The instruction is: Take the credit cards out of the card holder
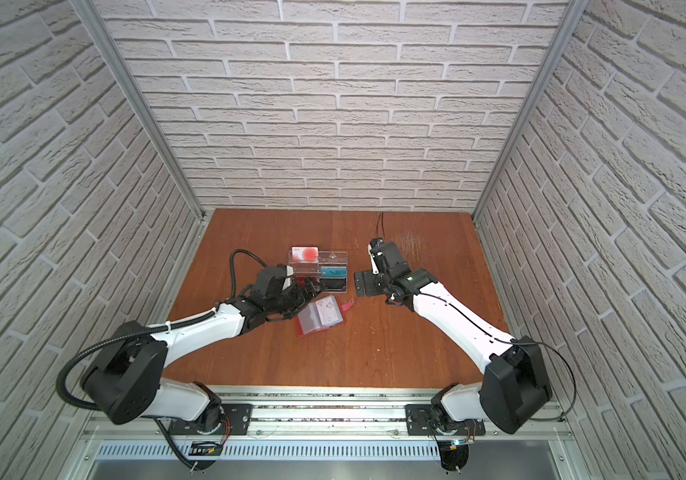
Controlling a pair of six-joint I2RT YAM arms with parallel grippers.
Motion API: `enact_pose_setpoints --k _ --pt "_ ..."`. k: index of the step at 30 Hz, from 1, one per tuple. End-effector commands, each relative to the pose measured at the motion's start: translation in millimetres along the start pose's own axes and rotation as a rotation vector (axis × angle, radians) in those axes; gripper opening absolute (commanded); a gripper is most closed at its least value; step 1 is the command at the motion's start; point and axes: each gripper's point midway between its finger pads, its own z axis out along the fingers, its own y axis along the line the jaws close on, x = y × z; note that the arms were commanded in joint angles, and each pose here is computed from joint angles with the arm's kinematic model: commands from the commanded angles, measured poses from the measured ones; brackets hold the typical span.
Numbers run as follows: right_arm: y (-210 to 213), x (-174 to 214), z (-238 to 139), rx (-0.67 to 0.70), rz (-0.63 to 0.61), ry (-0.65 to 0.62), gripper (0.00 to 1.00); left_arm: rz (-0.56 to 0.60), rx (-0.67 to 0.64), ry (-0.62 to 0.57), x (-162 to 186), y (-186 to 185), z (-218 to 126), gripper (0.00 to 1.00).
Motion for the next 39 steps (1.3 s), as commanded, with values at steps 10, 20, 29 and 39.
enact_pose_setpoints --k 10,20,29,39 --pt "70.5 45.4 40.5 -0.186 0.111 0.03 0.97 -0.143 0.089 -0.057 1.6 21.8 3.0 0.98" --pt "73.0 51.9 75.9 -0.163 0.112 0.055 0.72 -0.162 0.132 -0.031 5.3 17.7 5.9 0.98" --pt "69.0 72.7 106.9 -0.133 0.149 0.121 0.57 -0.131 0.126 -0.016 7.5 18.9 3.8 0.98" --pt "75.1 87.5 114.8 -0.186 0.193 0.152 0.22 -0.142 0.131 -0.025 6.3 23.7 1.1 0.98"
